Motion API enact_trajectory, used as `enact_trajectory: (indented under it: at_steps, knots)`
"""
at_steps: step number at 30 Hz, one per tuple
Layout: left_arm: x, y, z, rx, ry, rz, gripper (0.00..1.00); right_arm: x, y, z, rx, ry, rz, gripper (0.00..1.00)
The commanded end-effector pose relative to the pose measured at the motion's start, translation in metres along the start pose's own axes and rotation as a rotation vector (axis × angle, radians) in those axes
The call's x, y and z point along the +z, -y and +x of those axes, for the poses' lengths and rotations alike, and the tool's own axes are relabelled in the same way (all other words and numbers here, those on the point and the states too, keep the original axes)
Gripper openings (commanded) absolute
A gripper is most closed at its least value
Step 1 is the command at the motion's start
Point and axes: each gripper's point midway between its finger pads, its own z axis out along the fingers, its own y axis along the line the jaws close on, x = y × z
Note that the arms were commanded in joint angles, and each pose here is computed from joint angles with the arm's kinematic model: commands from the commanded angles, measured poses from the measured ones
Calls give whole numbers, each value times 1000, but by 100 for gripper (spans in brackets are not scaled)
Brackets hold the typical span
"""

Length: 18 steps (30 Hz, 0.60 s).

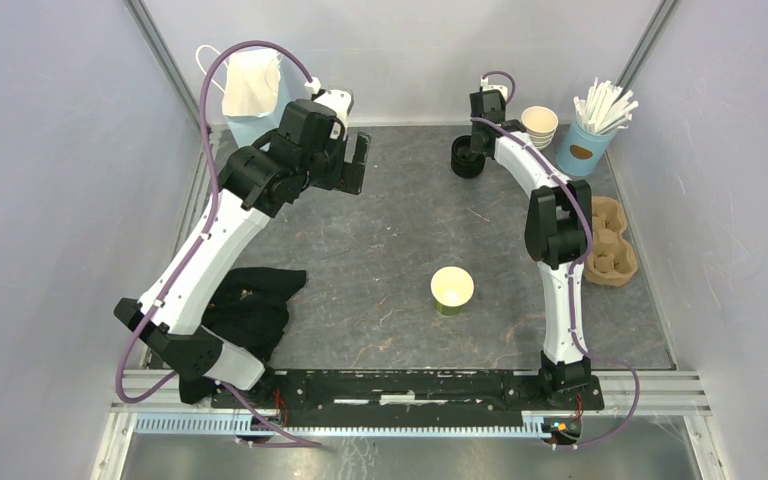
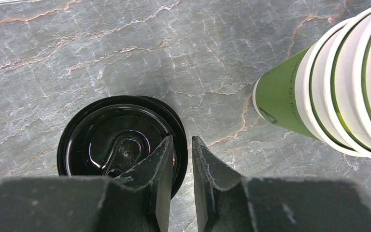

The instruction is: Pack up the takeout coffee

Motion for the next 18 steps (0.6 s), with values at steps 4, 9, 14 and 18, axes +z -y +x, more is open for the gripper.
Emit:
enact_trajectory:
  at_steps: [4, 9, 14, 18]
  knots:
    - [-6, -7, -16, 42, 57, -6, 100, 1, -1, -23, 10, 64, -2, 26]
    - [-5, -7, -15, 41, 55, -1, 100, 2, -3, -22, 13, 61, -10, 30]
    - [-5, -7, -15, 40, 52, -2, 100, 2, -3, -22, 12, 59, -12, 26]
    - [-4, -7, -15, 38, 52, 1, 100, 2, -4, -24, 11, 65, -15, 21]
